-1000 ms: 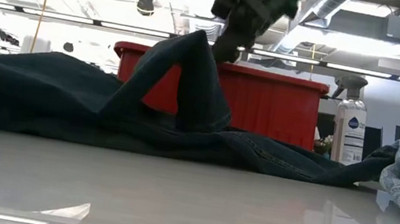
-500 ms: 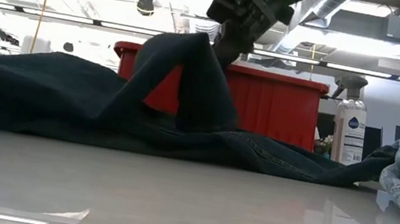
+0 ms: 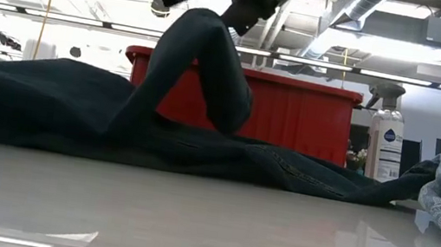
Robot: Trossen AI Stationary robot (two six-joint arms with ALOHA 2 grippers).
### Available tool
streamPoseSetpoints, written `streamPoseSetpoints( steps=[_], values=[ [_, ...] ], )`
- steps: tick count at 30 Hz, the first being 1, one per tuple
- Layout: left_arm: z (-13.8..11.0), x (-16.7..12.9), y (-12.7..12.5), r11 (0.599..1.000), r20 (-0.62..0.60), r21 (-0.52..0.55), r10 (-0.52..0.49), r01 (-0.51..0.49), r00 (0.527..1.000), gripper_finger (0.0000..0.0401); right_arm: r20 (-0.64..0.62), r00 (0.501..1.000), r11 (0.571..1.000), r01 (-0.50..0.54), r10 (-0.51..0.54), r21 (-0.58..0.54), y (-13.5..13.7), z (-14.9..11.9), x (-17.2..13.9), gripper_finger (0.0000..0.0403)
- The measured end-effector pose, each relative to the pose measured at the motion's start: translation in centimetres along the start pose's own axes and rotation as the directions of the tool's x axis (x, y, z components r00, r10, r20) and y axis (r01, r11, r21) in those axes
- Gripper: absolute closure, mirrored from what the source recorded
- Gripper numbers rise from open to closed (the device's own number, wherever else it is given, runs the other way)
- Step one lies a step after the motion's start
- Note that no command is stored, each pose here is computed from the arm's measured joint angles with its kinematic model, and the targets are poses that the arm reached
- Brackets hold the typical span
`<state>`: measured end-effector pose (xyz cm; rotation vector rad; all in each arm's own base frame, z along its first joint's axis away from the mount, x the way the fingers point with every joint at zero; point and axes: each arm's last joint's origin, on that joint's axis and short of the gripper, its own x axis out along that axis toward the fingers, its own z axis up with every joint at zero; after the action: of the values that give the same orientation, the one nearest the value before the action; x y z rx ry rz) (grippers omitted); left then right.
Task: Fold Laundry from Bin
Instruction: Fold the blue denim pants
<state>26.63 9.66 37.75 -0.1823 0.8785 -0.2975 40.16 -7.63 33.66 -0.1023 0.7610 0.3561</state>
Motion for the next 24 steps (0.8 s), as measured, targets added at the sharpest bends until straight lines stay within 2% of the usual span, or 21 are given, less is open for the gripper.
streamPoseSetpoints(
  steps=[4,8,16,19,24],
  values=[
    [0.3,1.9,1.2,0.987,0.006,-0.035,-0.155,0.155,0.988,0.0141,-0.013,1.0,1.0,0.015,-0.015,0.004,0.1,0.0,0.1,0.0386],
    [0.3,3.6,2.1,0.979,-0.026,-0.044,-0.199,0.198,0.98,0.014,-0.022,0.999,1.0,0.028,-0.028,0.001,0.3,0.1,0.2,0.0386],
    [0.1,5.3,3.7,0.988,-0.086,-0.07,-0.141,0.135,0.986,0.014,-0.022,0.999,1.0,0.029,-0.028,0.003,0.4,0.1,0.2,0.0386],
    [-0.3,4.6,4.4,0.993,-0.114,-0.102,-0.076,0.065,0.991,0.014,-0.029,0.999,1.0,0.022,-0.022,0.003,0.5,0.1,0.3,0.0386],
    [-0.6,1.9,4.6,0.996,-0.052,-0.092,-0.008,0.003,0.999,0.014,-0.028,0.999,1.0,0.021,-0.022,-0.003,0.5,0.1,0.3,0.0386]
  ],
)
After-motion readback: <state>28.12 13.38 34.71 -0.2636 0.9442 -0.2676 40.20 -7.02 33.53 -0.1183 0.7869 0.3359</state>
